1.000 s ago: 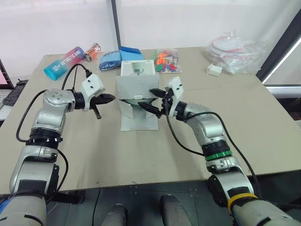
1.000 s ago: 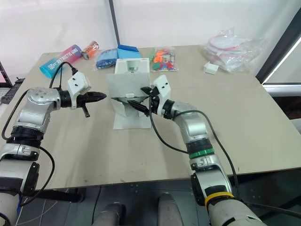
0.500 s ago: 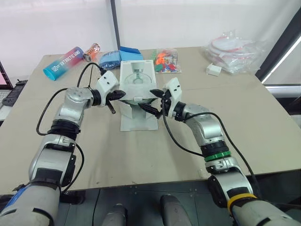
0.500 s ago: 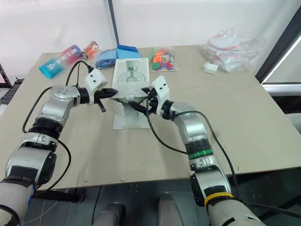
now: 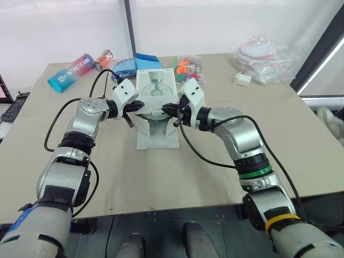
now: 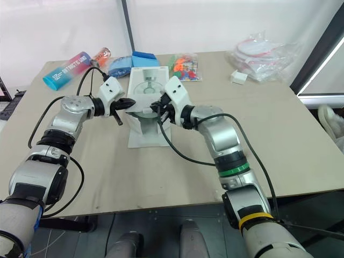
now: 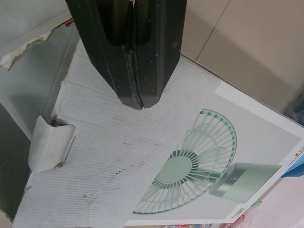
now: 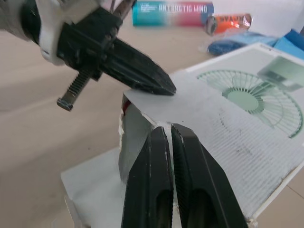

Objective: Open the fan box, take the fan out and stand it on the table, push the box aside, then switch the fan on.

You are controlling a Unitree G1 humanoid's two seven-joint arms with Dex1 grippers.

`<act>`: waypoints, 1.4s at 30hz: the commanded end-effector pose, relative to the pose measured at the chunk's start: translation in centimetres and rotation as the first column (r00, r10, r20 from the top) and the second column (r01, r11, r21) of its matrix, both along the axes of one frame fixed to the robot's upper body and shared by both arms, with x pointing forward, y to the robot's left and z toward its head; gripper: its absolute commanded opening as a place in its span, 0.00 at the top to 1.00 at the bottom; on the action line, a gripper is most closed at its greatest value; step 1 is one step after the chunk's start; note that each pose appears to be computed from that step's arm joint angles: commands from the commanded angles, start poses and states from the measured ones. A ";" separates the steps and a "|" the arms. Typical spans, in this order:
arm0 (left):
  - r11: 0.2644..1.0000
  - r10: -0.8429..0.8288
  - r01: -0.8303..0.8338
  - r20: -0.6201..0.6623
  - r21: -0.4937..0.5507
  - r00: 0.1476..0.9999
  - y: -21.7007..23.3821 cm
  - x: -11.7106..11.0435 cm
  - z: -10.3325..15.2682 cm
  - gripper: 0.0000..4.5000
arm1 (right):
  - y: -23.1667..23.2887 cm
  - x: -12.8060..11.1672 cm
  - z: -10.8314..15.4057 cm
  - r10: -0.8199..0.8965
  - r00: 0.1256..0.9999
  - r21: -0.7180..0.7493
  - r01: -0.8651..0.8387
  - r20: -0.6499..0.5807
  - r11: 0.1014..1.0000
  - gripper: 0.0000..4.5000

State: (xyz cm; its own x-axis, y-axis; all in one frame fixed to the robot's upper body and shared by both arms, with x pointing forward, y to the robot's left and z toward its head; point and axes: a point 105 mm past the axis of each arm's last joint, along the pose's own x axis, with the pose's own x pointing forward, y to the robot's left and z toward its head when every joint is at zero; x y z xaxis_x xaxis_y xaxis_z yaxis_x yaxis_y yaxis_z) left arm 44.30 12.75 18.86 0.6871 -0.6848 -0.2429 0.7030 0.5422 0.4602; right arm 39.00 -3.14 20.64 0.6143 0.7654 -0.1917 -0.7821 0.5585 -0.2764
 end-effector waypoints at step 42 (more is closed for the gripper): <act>0.999 -0.028 0.030 0.040 -0.041 0.999 -1.2 -0.6 0.6 1.00 | -5.7 0.9 -2.7 -0.044 0.976 -0.507 0.150 0.215 0.849 0.98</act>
State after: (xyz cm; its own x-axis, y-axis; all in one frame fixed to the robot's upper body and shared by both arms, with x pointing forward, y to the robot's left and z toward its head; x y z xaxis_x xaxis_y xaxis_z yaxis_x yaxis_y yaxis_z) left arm 43.79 11.48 18.55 0.6719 -0.7094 -0.2131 0.7110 0.5372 0.4537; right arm 39.01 -8.20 16.17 0.6920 0.5342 -0.4855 -0.6966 0.3180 -0.6431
